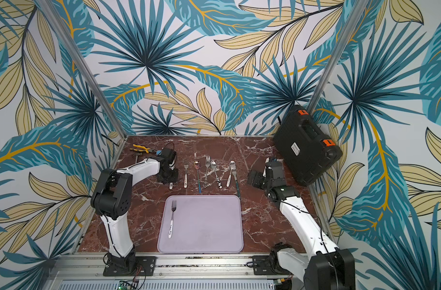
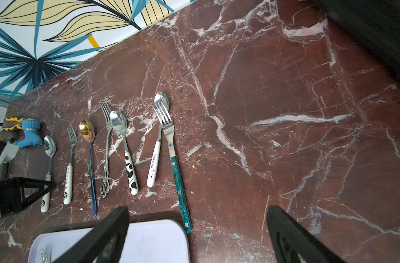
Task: Set the spoon and fork side by side
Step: Pick up the spoon from the center of the board.
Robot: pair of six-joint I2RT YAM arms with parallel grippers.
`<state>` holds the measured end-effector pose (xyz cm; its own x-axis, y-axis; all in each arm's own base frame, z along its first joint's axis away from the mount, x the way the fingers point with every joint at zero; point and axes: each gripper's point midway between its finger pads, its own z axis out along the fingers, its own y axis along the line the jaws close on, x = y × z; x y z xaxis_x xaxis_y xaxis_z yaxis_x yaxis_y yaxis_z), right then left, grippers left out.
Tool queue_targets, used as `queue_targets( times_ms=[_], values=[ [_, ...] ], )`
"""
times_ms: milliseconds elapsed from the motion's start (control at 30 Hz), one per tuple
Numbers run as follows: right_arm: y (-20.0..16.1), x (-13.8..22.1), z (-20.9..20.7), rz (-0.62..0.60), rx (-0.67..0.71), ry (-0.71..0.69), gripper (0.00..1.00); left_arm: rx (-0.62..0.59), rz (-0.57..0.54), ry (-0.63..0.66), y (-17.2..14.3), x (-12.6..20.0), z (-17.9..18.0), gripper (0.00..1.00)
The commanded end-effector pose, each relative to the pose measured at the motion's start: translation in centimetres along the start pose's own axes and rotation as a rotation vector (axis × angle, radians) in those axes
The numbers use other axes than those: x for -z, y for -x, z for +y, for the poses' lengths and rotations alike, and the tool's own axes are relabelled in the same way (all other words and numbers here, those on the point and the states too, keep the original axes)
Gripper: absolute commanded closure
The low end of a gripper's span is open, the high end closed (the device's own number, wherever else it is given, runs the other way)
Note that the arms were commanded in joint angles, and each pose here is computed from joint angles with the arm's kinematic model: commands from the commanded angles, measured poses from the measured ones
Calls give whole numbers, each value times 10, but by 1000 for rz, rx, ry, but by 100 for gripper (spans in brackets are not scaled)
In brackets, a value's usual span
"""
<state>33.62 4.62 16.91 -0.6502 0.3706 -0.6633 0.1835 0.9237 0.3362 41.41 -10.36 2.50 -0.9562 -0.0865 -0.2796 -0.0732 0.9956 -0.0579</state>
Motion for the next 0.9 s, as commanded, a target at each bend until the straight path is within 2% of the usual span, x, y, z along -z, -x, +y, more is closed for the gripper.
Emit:
queue_targets(
  times_ms=[0, 400, 700, 867],
  values=[
    [-1, 7, -2, 2, 0, -10, 0, -7, 44, -21, -5, -10, -2, 71],
    [-2, 7, -2, 0, -4, -10, 0, -52, 59, -12, -3, -4, -1, 100],
    [-3, 5, -4, 4, -5, -16, 1, -43, -31, -51, 7, 38, -7, 100],
    [-5, 5, -4, 13, -8, -19, 1, -58, -71, -79, 0, 66, -15, 100]
  ],
)
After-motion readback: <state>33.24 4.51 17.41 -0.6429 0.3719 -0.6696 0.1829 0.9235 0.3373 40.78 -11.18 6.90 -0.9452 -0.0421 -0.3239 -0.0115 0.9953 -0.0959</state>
